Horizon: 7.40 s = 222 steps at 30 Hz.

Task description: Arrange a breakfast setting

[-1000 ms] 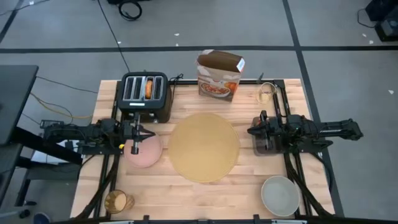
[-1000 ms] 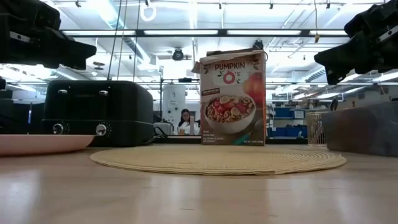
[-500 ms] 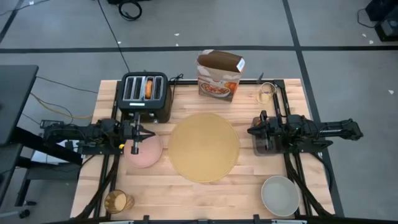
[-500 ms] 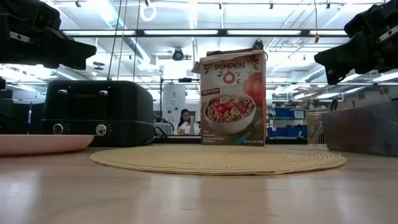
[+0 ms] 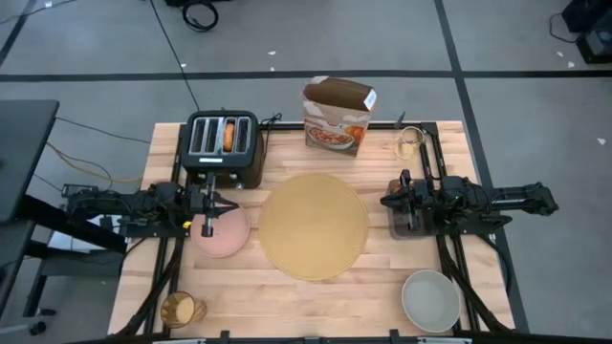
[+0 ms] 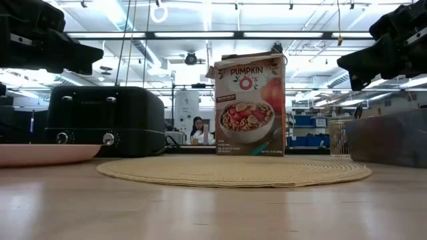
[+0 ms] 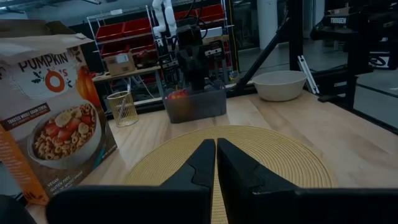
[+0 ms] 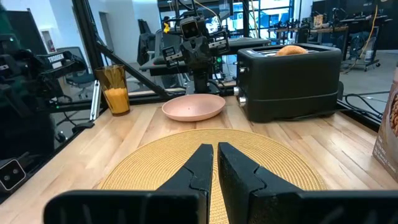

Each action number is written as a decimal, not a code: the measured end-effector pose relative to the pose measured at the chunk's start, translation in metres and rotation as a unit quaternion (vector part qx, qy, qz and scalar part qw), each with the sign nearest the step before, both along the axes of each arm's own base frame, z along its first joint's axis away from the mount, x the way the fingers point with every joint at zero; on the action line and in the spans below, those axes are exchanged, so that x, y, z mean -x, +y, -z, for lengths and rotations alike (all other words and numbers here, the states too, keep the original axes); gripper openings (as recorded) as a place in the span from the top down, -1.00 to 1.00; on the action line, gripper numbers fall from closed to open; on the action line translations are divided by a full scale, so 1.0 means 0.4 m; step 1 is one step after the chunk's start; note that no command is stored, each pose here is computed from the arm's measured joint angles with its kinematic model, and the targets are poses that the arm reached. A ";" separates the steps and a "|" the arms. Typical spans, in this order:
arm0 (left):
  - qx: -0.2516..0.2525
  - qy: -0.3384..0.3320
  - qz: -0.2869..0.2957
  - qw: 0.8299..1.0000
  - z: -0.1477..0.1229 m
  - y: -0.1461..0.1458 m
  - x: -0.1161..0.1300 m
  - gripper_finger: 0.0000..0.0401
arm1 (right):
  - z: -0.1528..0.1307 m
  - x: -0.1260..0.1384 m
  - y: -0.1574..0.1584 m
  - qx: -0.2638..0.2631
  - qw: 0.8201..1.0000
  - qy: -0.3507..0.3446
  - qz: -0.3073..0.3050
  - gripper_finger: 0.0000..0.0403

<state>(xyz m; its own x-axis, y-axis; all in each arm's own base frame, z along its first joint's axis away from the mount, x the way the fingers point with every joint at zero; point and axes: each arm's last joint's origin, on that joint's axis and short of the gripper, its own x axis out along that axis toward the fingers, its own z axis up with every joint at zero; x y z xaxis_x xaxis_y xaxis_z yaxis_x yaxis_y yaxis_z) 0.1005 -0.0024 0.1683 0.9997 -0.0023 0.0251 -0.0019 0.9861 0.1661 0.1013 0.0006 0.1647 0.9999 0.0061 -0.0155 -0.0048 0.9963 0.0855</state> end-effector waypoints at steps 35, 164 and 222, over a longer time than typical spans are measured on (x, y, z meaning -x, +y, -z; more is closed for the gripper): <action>0.015 -0.015 0.001 1.000 -0.007 0.000 0.000 0.88 | 0.000 0.000 0.000 0.000 1.000 0.000 0.000 0.83; -0.060 0.363 -0.101 0.924 -0.573 0.501 -0.594 0.98 | -0.040 0.003 -0.011 -0.053 0.993 -0.086 0.067 0.83; -0.017 0.378 -0.150 0.913 -0.606 0.384 -0.593 -0.02 | -0.535 -0.178 0.019 -0.130 0.985 0.107 0.048 0.17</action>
<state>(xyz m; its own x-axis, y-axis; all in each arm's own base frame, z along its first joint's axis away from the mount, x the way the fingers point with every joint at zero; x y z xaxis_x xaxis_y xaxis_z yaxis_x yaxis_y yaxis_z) 0.3379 0.1511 0.4106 0.6872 0.2874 -0.6672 -0.1436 0.9540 0.2631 0.1724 0.0083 0.3788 0.9700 -0.0559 -0.2368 0.1336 0.9358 0.3262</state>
